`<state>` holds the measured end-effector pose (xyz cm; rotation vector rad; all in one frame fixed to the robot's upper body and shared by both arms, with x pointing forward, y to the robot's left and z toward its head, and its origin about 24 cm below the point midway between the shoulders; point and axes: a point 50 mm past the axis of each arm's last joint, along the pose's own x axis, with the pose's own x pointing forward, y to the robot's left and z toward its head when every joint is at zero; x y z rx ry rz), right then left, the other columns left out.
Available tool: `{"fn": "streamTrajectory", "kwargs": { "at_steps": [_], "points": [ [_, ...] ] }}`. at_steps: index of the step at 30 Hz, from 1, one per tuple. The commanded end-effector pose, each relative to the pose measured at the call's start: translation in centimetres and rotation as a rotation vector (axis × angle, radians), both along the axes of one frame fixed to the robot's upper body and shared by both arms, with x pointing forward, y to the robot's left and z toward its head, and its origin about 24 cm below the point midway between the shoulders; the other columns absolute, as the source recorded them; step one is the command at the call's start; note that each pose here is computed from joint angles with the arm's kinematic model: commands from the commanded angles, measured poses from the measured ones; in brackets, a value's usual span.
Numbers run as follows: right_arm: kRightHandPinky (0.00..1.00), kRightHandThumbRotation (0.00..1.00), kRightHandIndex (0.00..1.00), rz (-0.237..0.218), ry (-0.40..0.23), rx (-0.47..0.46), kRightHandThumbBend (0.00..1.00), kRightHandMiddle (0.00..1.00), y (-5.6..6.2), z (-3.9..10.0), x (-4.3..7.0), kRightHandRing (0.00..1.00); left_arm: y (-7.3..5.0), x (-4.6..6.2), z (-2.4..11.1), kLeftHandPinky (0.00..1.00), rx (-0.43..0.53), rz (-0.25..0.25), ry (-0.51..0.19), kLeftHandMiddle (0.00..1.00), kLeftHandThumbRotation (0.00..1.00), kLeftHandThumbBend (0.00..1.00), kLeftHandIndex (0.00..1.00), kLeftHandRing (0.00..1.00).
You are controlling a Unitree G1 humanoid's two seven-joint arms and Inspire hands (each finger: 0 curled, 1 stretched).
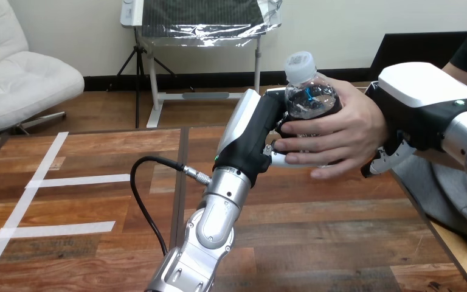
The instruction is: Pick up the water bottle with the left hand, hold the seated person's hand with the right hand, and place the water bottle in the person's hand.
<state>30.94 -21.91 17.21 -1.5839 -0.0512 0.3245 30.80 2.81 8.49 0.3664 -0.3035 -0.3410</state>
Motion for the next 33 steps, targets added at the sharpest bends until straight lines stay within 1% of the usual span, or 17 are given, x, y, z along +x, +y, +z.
{"fn": "streamTrajectory", "kwargs": {
  "at_steps": [1,12,24,33],
  "points": [
    [0.13,0.00,0.32,0.018,-0.133,-0.013,0.80,0.28,0.2,3.3,-0.2,0.19,-2.1,0.5,3.1,0.40,-0.040,-0.060,-0.121,0.42,0.00,0.55,0.48,0.39],
    [0.12,0.00,0.32,0.016,-0.128,-0.014,0.80,0.28,0.1,3.1,-0.1,0.19,-2.4,0.3,2.8,0.39,-0.033,-0.067,-0.116,0.42,0.00,0.55,0.48,0.39],
    [0.12,0.00,0.32,0.010,-0.123,-0.018,0.80,0.27,-0.3,2.7,0.0,0.19,-2.2,0.3,2.3,0.38,-0.021,-0.059,-0.102,0.42,0.00,0.55,0.49,0.38],
    [0.11,0.00,0.32,0.016,-0.127,-0.014,0.79,0.26,-0.6,2.6,0.0,0.18,-2.1,0.3,2.1,0.37,-0.025,-0.055,-0.095,0.42,0.00,0.54,0.48,0.38]
  ]
}}
